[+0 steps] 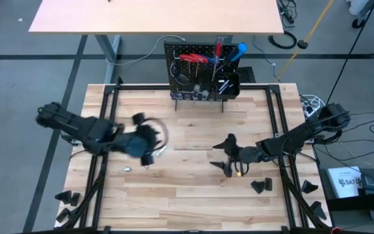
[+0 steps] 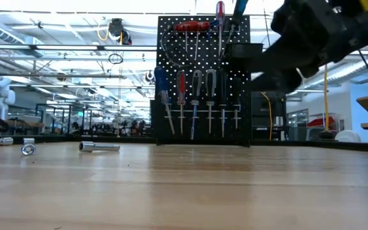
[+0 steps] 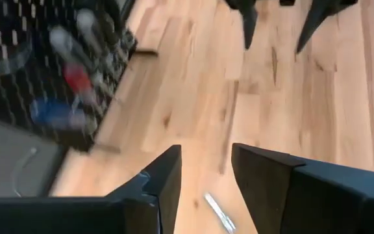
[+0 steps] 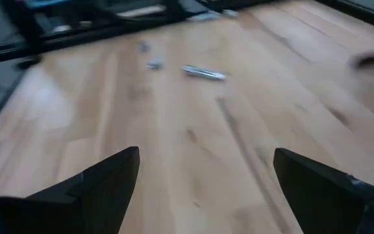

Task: Hang tools onto peg board
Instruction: Put the silver extension bar into the black bin on the peg board, then put the silver socket into the black bin on the peg board

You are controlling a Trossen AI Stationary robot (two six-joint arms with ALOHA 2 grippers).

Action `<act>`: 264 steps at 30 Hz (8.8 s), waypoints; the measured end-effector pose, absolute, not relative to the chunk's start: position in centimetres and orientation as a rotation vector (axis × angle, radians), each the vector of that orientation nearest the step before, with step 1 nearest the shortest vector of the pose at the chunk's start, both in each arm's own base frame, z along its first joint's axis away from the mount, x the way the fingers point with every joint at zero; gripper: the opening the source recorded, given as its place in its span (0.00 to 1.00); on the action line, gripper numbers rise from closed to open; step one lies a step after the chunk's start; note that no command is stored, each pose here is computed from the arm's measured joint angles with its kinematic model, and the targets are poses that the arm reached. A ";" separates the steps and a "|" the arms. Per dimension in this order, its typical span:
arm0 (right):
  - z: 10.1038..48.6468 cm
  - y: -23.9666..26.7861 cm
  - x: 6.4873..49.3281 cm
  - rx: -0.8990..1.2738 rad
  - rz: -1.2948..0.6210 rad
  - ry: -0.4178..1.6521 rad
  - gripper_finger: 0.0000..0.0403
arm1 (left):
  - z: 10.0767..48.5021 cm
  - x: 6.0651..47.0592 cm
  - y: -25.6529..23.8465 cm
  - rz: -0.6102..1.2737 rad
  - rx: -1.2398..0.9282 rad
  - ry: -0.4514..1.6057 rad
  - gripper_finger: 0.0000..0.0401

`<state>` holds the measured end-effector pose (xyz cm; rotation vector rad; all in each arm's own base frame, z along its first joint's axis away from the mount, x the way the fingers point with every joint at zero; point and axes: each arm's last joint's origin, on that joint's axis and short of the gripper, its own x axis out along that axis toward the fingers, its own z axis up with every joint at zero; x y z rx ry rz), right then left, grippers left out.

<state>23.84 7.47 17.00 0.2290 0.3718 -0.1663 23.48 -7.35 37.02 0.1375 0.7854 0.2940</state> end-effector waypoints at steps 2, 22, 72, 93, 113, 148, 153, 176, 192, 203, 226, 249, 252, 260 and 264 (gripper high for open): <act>16.8 7.7 24.5 0.193 -0.104 0.341 0.87 | 35.8 21.4 -7.9 0.308 0.084 0.755 0.35; 15.1 2.1 42.1 -0.157 0.226 0.354 0.87 | 25.5 18.7 -7.9 0.302 0.039 0.477 0.35; 18.5 3.6 41.7 -0.172 0.043 1.043 0.06 | 26.5 19.7 -6.9 0.056 0.217 0.459 0.39; 26.2 7.4 27.9 -0.142 -0.351 0.298 0.06 | 22.1 24.1 -4.9 0.155 -0.138 0.021 0.39; 26.4 7.9 27.6 -0.055 -0.243 0.025 0.06 | 21.4 32.3 -4.7 -0.036 -0.092 -0.337 0.39; 26.4 7.8 27.6 -0.052 -0.245 0.028 0.06 | 23.1 34.2 -3.8 -0.051 -0.063 -0.323 0.24; 26.4 7.8 27.6 -0.059 -0.246 0.029 0.06 | 23.1 34.2 -3.8 -0.046 -0.029 -0.324 0.11; 26.3 6.3 19.8 -0.074 -0.391 0.458 0.47 | 26.9 37.0 -0.4 0.103 0.021 -0.021 0.11; 24.9 5.5 19.0 -0.063 -0.484 0.589 0.45 | 37.5 42.9 8.5 0.242 0.187 0.039 0.11; 24.9 5.5 19.0 -0.060 -0.483 0.586 0.45 | 36.0 46.3 13.6 0.318 0.153 0.123 0.11; 24.9 5.6 19.0 -0.054 -0.478 0.584 0.45 | 35.0 46.6 13.6 0.380 0.118 0.217 0.45; 24.9 5.6 19.0 -0.052 -0.475 0.584 0.45 | 39.3 40.3 3.9 0.197 0.285 0.581 0.47; 25.0 5.6 19.1 -0.046 -0.474 0.574 0.45 | 39.9 36.9 2.7 0.118 0.211 0.744 0.47; 24.4 6.6 21.6 -0.052 -0.396 0.522 0.45 | 39.5 28.0 -1.2 0.134 -0.003 1.002 0.47; 23.7 7.4 24.3 -0.055 -0.265 0.465 0.45 | 37.3 23.9 -2.9 0.210 -0.056 0.950 0.47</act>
